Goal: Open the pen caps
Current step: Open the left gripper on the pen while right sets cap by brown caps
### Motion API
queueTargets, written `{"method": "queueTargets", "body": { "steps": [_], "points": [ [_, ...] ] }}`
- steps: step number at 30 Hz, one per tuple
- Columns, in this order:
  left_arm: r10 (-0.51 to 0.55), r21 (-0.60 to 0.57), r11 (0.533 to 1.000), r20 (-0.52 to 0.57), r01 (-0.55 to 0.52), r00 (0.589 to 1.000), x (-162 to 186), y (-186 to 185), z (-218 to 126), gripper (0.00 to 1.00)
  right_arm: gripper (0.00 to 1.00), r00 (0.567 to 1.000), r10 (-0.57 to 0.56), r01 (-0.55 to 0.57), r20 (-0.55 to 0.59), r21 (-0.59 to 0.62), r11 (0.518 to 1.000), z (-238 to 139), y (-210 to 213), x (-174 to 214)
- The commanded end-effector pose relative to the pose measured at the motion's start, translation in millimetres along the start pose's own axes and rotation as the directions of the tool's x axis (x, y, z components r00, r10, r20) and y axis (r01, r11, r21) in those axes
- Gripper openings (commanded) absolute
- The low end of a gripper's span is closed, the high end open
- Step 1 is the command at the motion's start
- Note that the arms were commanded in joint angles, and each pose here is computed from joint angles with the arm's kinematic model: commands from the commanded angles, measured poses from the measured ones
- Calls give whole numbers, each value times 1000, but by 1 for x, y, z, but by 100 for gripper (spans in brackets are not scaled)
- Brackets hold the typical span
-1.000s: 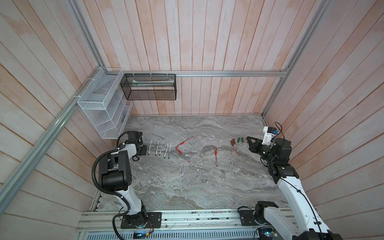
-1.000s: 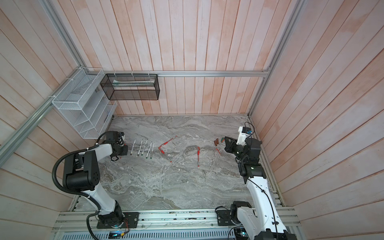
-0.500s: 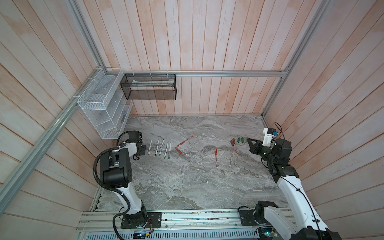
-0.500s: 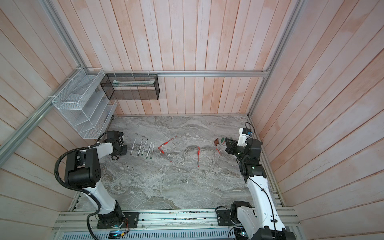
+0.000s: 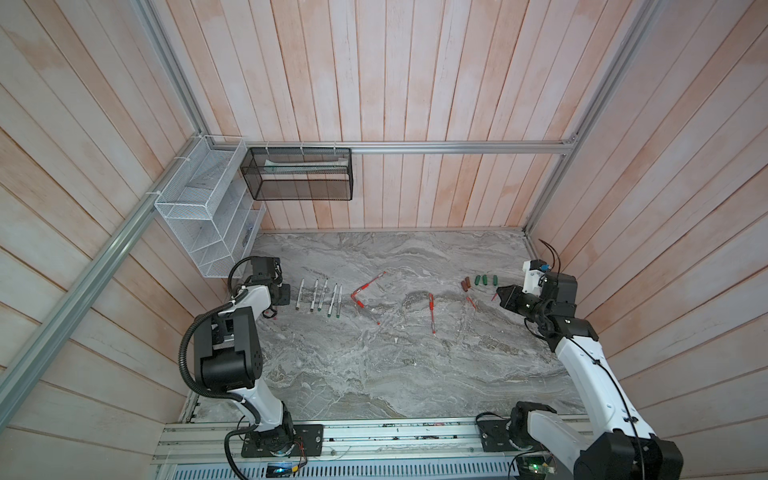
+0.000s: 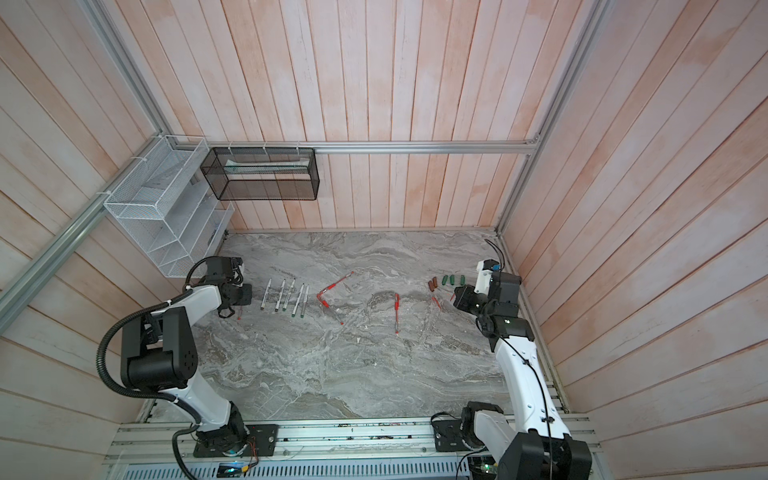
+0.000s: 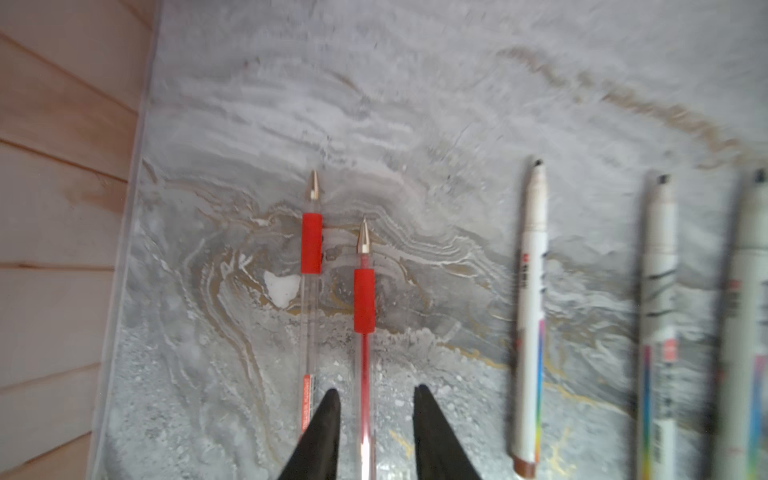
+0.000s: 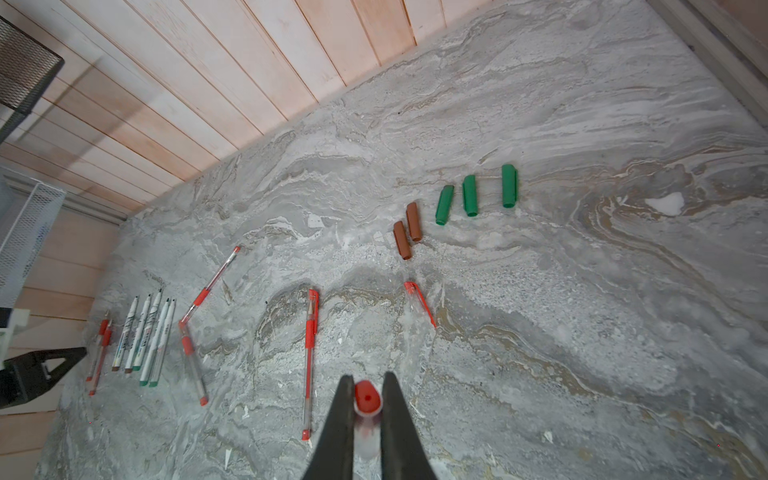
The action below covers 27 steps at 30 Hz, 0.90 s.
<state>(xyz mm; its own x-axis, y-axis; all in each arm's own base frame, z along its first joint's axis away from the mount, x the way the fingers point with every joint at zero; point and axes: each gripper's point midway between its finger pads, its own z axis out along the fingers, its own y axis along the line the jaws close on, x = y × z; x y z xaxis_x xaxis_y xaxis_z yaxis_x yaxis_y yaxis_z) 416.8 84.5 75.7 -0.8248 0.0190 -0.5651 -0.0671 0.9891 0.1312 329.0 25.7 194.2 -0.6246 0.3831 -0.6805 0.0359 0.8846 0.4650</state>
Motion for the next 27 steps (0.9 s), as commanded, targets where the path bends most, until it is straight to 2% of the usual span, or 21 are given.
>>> {"method": "queueTargets", "body": {
  "steps": [1, 3, 8, 12, 15, 18, 27],
  "points": [
    [-49, 80, 996, 81, 42, 996, -18, -10, -28, 40, 0, 998, 4, 1, -64, 87, 996, 1, -16, 9],
    [-60, 130, 991, 123, 44, 991, -23, -19, -42, 47, 0, 996, 5, 6, -89, 127, 992, 5, -26, 15],
    [-80, 242, 970, 225, 24, 971, -27, -40, -76, 54, 0, 990, 7, 22, -140, 201, 979, 14, -42, 18],
    [-114, 365, 931, 303, -5, 946, -26, -62, -102, 67, 0, 983, 10, 28, -181, 204, 979, 30, -47, 18],
    [-120, 399, 917, 327, -22, 937, -19, -69, -113, 79, 0, 974, 12, 41, -224, 228, 973, 43, -54, 20],
    [-122, 412, 911, 350, -35, 929, -14, -72, -118, 87, 0, 971, 1, 66, -240, 271, 960, 57, -64, 22],
    [-164, 484, 874, 367, -37, 916, -9, -83, -124, 94, 0, 913, -62, 204, -403, 321, 925, 109, -72, 40]
  ]
}}
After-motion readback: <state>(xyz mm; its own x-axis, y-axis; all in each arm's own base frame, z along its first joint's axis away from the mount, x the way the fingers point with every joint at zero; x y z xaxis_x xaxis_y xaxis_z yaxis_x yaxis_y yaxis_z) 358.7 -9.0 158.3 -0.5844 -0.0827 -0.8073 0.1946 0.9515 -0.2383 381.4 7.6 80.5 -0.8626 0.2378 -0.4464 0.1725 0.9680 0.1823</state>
